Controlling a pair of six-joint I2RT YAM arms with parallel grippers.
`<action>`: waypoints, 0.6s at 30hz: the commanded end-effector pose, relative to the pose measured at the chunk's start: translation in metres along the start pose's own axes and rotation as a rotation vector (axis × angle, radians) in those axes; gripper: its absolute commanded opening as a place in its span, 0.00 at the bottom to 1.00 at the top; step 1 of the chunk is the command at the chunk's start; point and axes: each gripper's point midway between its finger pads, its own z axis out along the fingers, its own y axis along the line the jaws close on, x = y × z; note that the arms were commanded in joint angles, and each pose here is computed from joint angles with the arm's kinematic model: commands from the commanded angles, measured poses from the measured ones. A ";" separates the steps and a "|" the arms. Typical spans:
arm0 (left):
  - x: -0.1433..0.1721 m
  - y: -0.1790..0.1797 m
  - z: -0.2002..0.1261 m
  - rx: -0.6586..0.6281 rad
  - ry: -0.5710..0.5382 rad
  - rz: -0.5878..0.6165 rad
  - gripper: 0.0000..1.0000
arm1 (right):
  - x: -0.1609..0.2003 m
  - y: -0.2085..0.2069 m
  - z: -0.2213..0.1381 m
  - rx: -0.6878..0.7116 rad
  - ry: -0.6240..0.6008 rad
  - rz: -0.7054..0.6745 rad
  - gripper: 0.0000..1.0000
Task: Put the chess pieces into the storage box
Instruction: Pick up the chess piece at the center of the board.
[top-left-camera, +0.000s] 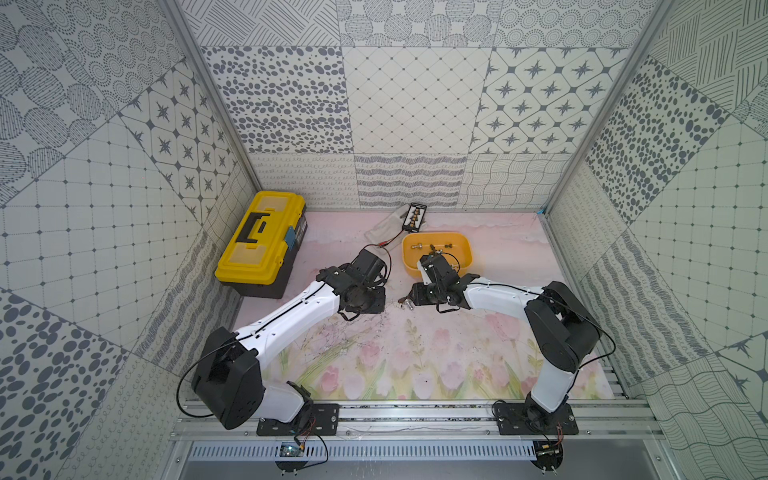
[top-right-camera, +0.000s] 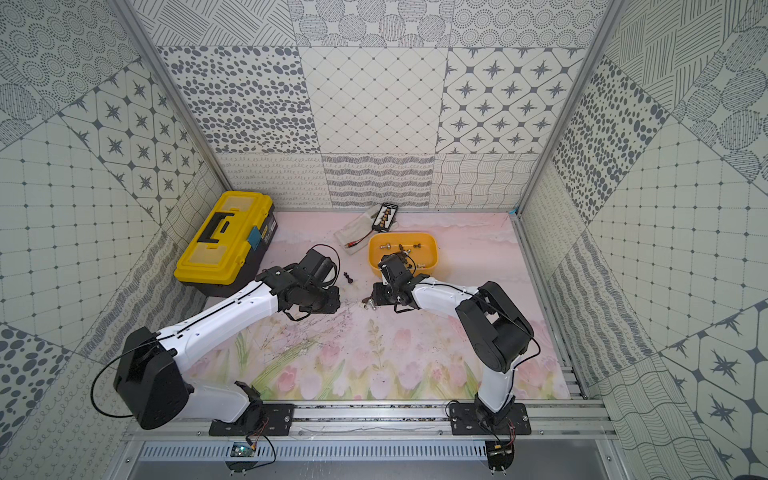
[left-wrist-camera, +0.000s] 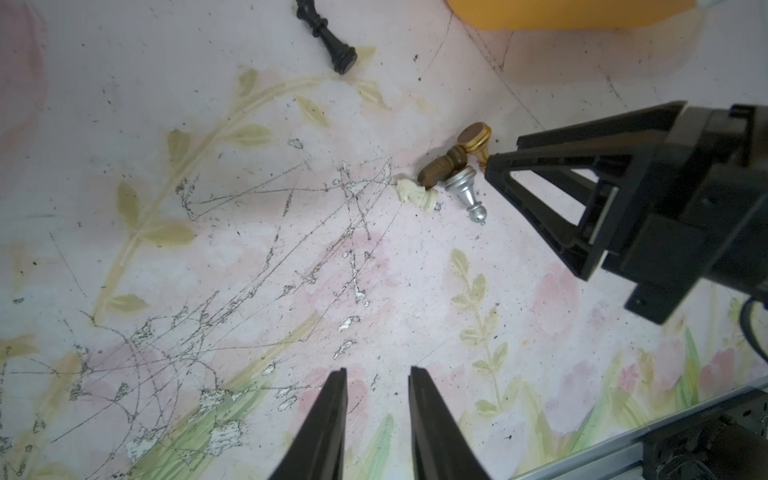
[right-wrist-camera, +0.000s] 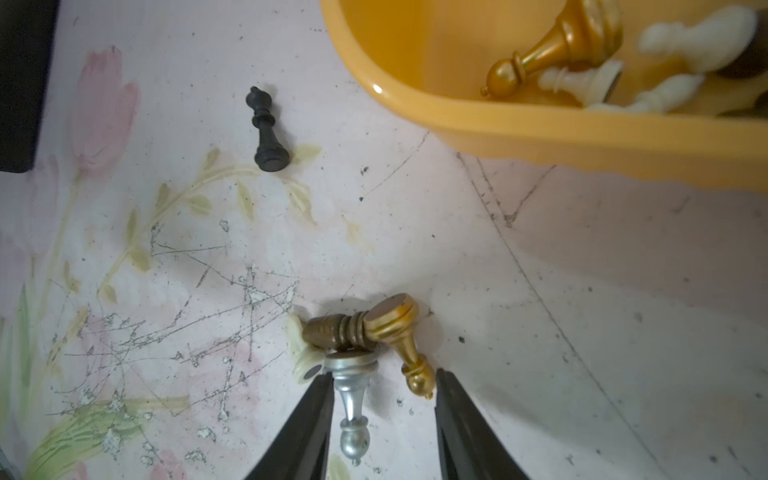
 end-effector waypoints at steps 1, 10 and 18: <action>-0.008 -0.009 -0.001 0.047 -0.027 -0.025 0.31 | -0.007 0.002 0.009 0.039 -0.019 -0.014 0.46; -0.008 -0.010 0.001 0.051 -0.024 -0.019 0.31 | -0.005 -0.010 0.025 0.110 -0.007 -0.005 0.39; -0.002 -0.007 0.007 0.049 -0.009 -0.034 0.31 | 0.009 -0.032 0.030 0.210 0.035 0.007 0.33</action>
